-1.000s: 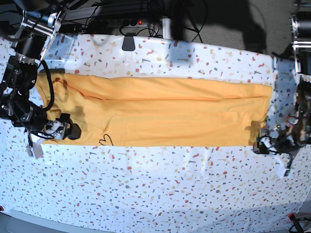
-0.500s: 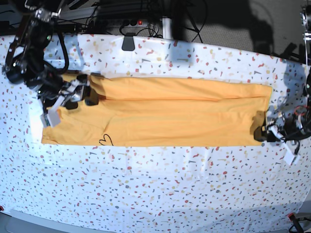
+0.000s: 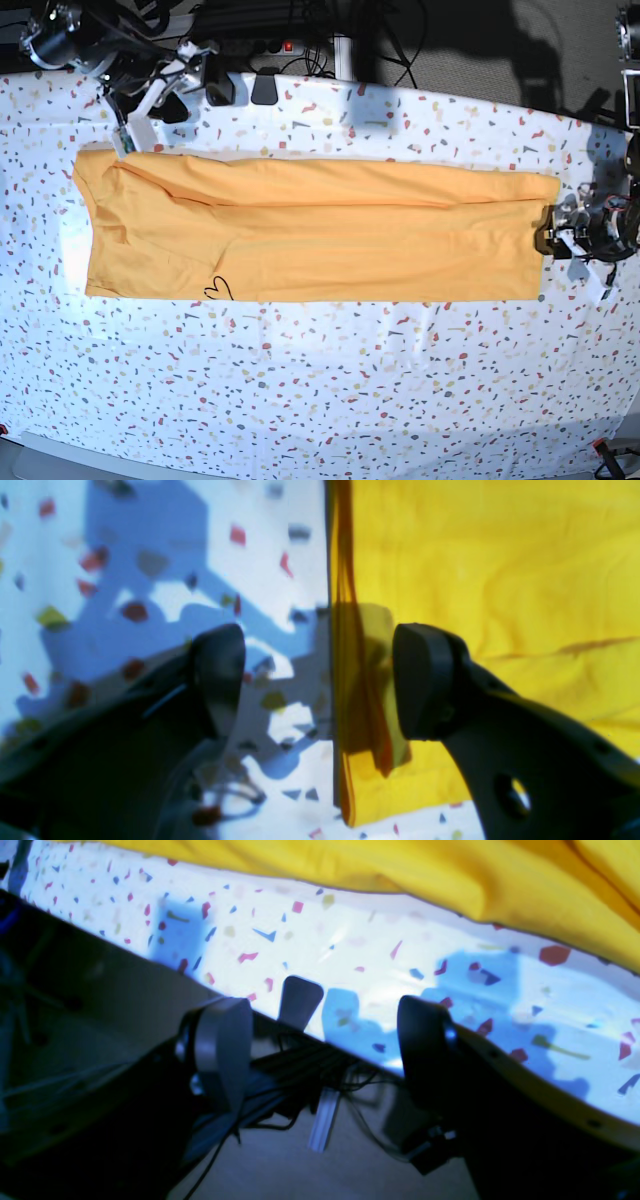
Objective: Fold the T-shirt properly
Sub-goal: 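Grasp one end of the shirt strip with the left gripper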
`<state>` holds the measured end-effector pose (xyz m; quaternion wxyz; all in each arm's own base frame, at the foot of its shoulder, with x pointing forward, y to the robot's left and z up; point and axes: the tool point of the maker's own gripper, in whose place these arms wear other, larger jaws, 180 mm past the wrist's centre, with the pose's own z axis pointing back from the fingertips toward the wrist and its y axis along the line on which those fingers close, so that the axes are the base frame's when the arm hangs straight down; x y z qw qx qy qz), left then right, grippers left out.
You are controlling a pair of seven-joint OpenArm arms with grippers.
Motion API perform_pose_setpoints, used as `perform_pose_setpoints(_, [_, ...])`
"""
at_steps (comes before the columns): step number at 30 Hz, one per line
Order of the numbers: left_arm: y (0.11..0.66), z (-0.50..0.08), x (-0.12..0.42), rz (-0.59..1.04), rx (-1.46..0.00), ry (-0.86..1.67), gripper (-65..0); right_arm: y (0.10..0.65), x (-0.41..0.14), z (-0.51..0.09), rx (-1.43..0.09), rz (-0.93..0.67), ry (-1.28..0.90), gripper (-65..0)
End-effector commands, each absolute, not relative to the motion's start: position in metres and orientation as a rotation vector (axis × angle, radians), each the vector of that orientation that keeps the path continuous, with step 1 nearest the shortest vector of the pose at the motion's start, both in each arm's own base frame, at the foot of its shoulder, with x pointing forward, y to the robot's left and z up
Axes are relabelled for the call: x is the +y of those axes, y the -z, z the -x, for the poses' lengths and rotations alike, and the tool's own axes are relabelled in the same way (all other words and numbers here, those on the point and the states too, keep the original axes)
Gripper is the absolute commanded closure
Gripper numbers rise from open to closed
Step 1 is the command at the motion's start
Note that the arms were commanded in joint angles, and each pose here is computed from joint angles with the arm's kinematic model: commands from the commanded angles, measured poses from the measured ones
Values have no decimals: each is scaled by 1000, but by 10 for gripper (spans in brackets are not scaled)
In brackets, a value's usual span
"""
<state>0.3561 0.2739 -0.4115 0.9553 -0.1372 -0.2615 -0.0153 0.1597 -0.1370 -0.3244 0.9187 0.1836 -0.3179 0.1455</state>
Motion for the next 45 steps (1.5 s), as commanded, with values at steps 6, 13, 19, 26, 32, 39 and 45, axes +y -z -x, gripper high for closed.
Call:
perform_pose_setpoints(6, [400, -355, 258, 465, -542, 20, -447, 297, -126, -167, -749, -394, -348, -428])
perform_pose_setpoints(13, [411, -344, 247, 529, -490, 16, -447, 290, -123, -168, -768, -387, -364, -428])
perform_pose_setpoints(19, [416, -336, 225, 589, -443, 45, -447, 290, -123, -168, -769, -386, -364, -428])
perform_pose_setpoints(26, [419, -333, 217, 603, -421, 52, -446, 289, -123, -169, -770, -386, -365, -428])
perform_pose_setpoints(32, [417, -338, 219, 599, -450, 44, -408, 289, -123, -169, -771, -386, -365, -428])
perform_pose_setpoints(39, [415, -340, 219, 600, -462, 42, 0, 289, -123, -169, -771, -386, -365, -428])
perform_pose_setpoints(45, [405, -351, 217, 603, -498, 54, 0, 289, -123, -170, -773, -386, -365, -428])
